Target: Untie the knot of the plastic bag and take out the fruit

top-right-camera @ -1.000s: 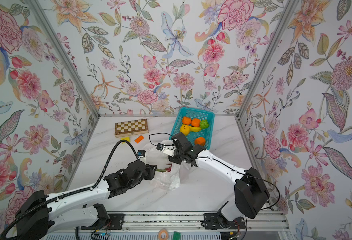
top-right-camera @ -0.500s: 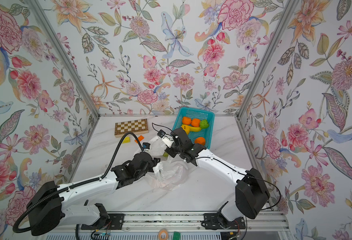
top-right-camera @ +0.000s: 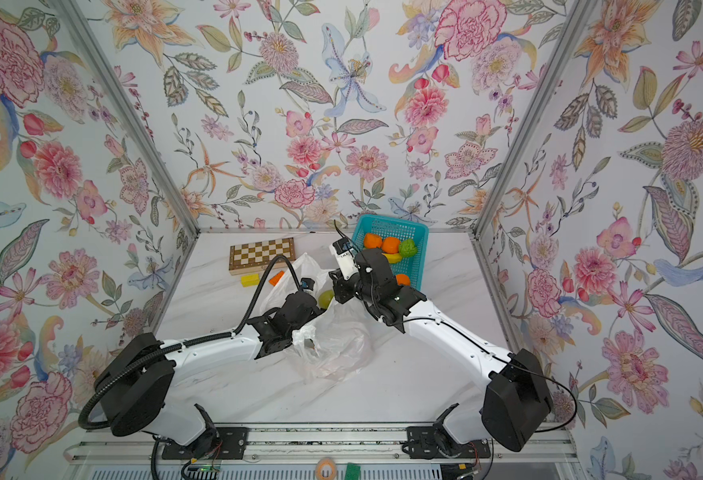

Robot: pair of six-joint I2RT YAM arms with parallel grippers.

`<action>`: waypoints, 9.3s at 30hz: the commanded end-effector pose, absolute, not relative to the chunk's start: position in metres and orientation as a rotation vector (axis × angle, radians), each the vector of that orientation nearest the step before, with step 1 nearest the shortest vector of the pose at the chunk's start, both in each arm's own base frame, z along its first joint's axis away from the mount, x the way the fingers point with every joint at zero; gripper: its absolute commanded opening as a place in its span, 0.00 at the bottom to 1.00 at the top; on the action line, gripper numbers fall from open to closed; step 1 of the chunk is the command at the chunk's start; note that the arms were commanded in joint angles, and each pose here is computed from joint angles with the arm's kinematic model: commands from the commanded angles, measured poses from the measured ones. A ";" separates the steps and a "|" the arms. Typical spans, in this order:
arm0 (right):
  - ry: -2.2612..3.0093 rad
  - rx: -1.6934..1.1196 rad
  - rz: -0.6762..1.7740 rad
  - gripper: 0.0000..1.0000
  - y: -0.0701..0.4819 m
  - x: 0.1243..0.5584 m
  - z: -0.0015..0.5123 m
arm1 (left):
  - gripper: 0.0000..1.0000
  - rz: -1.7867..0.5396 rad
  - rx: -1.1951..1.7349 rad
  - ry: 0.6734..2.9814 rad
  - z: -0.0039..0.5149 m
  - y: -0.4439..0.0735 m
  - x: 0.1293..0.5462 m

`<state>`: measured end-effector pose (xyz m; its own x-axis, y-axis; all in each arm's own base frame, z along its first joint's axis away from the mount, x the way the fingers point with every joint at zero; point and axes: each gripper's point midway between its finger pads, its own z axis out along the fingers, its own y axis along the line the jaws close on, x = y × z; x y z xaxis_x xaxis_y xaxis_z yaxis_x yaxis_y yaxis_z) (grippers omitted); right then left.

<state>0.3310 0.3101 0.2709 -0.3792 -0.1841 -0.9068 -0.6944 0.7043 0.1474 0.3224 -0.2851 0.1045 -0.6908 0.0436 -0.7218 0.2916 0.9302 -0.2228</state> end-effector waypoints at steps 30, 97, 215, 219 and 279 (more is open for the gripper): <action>1.960 -0.490 0.717 0.00 0.281 0.326 0.272 | 0.58 -0.291 0.452 2.404 -0.002 -0.310 0.409; 2.002 -0.991 1.130 0.54 0.306 0.151 0.204 | 0.29 -0.720 0.429 1.972 0.206 -0.291 0.302; 1.919 -0.341 1.581 0.70 0.329 0.210 0.275 | 0.12 -0.638 -0.146 1.943 0.287 -0.218 0.339; 1.829 -0.344 1.579 0.71 0.319 0.206 0.299 | 0.10 -0.587 -0.164 1.973 0.275 -0.210 0.344; 1.856 0.105 1.413 0.71 0.257 0.287 0.317 | 0.93 -0.736 1.096 1.334 0.398 -0.292 0.247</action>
<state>0.2882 0.2519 0.2966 -0.6814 0.5079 -0.5271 -0.3397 0.4184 0.8423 0.2646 -0.2677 0.4049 0.0139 0.1667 -0.9859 0.8328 0.5438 0.1036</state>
